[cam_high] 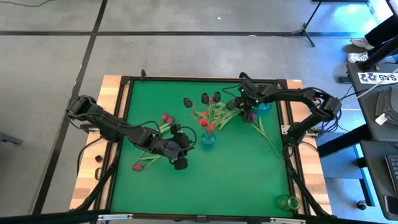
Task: Sort flowers into vase by color
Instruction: Adjust the top blue vase
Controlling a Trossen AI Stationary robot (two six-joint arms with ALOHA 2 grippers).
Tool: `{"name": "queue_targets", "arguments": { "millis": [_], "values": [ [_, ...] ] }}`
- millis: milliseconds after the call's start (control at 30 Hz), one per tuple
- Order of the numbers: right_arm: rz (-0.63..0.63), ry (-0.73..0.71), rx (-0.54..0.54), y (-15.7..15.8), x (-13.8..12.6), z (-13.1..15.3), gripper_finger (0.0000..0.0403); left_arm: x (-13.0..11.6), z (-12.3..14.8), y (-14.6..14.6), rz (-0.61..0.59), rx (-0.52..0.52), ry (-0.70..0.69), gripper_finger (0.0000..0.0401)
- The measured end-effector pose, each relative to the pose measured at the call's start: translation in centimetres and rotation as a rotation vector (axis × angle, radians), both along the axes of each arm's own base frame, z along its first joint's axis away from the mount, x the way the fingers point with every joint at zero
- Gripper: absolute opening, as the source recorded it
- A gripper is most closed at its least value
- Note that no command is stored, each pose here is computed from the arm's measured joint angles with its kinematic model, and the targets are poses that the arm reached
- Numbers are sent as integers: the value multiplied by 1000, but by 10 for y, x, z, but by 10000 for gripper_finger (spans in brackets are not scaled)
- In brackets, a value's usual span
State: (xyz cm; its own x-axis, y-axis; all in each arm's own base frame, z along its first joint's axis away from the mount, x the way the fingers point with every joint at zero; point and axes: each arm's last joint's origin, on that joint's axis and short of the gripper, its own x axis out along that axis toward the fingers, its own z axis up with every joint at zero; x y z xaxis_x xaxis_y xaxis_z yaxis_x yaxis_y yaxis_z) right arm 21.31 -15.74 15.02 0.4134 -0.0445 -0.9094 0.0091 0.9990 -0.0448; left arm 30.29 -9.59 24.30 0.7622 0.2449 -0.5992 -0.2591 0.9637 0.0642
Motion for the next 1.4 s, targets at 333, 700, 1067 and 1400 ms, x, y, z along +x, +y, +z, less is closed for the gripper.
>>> {"name": "queue_targets", "arguments": {
  "millis": [333, 700, 1067, 1400],
  "values": [
    [-15, 23, -1, -3, 3, -10, 138, 0, 0, 0, 4, -4, -2, 105],
    [-54, 102, -84, -4, -1, -8, 21, 0, 0, -1, 7, -11, -3, 105],
    [-124, 250, -135, 3, -18, 5, 10, -1, 0, -2, 6, -13, -3, 105],
    [-186, 350, -132, 6, -25, 4, 110, -2, 0, -5, -5, -13, -2, 105]
  ]
}}
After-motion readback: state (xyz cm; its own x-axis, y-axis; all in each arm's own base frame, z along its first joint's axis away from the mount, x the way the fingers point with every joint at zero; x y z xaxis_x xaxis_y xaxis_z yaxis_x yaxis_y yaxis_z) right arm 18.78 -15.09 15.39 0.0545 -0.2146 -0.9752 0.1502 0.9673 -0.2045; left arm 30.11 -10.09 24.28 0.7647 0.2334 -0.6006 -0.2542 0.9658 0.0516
